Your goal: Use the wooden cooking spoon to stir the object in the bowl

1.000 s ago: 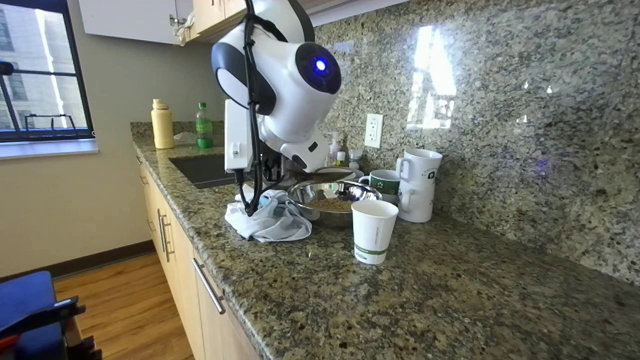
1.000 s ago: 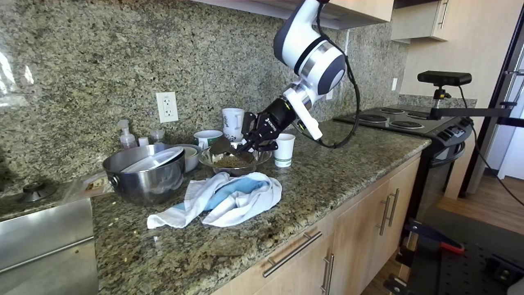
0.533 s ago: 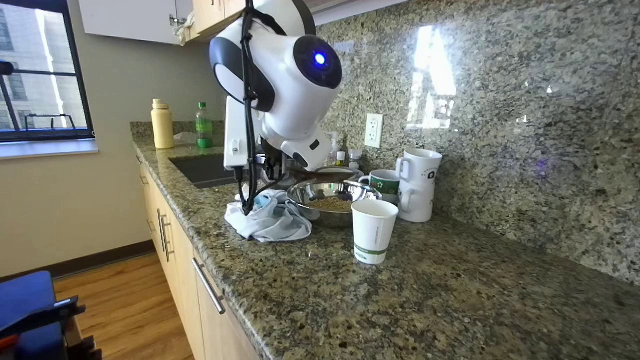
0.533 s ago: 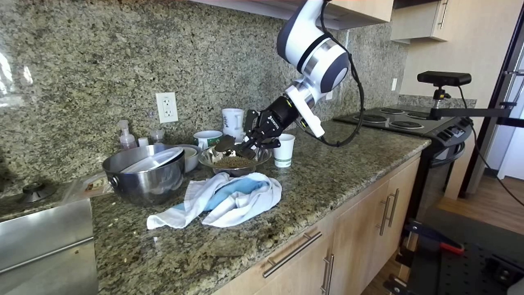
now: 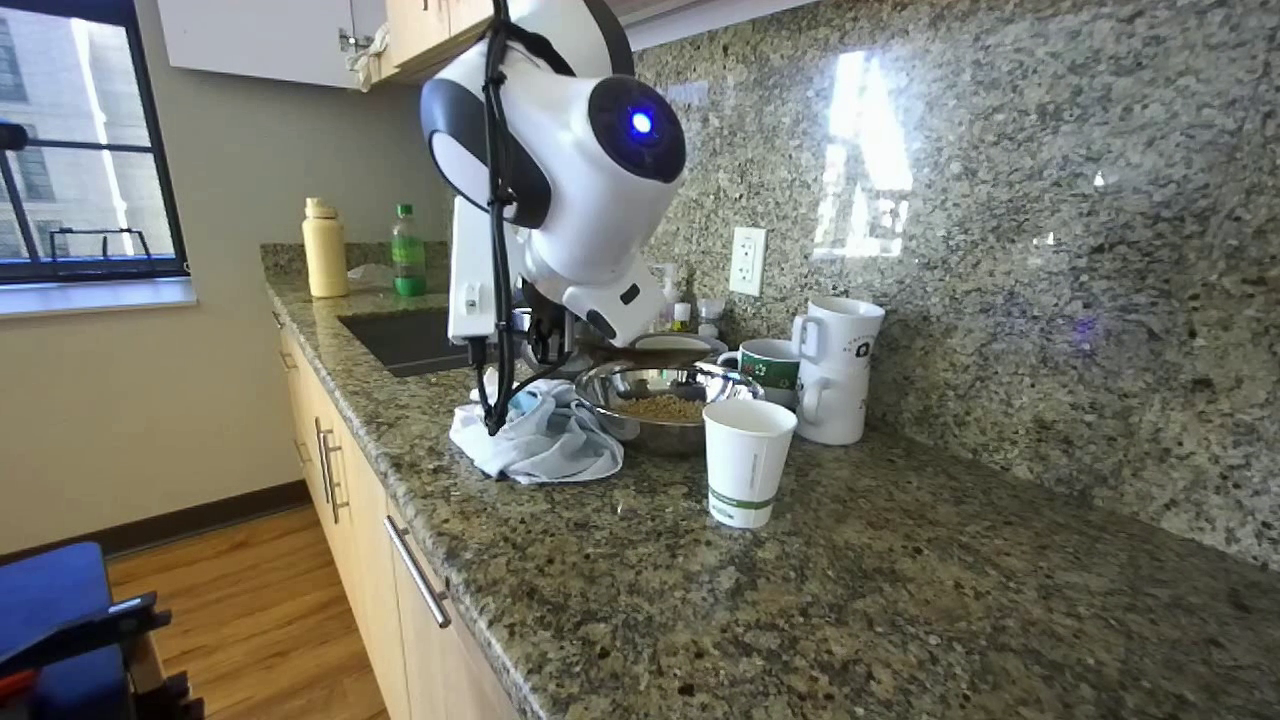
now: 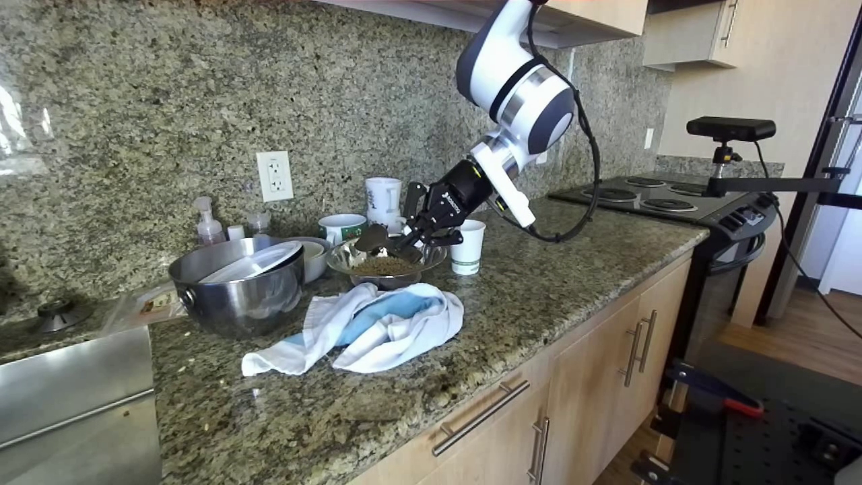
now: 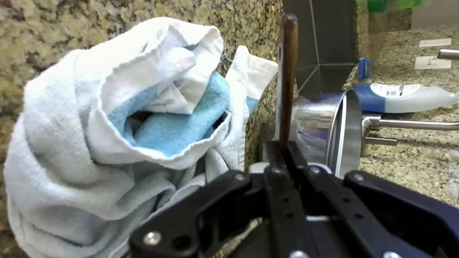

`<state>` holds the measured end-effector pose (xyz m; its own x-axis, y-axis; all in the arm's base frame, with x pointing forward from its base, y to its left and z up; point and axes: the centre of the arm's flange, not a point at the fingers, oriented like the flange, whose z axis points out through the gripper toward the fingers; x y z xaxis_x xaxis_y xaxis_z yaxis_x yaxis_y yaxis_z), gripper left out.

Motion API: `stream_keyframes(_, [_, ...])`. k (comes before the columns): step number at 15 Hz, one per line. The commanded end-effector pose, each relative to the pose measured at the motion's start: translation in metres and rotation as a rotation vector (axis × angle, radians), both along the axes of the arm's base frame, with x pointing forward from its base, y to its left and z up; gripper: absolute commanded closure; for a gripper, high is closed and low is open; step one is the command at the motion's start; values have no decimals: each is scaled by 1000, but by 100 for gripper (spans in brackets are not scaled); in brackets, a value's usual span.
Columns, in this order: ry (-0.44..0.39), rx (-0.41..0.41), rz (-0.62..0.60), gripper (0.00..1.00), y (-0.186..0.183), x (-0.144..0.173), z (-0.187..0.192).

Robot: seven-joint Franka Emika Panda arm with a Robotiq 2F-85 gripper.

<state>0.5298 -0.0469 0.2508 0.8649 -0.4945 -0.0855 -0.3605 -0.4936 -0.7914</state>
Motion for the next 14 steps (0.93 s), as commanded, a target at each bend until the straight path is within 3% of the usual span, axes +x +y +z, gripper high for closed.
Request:
stream_keyframes(1, [0, 0, 0, 93, 0, 0, 0])
stream_keyframes(4, [0, 0, 0, 93, 0, 0, 0])
stream_keyframes(5, [8, 16, 14, 98, 36, -40, -22])
stream_keyframes(6, [16, 30, 18, 98, 45, -47, -26])
stream_keyframes(11, [92, 85, 88, 98, 58, -56, -29])
stream_keyframes(14, [104, 113, 91, 98, 48, -49, -19])
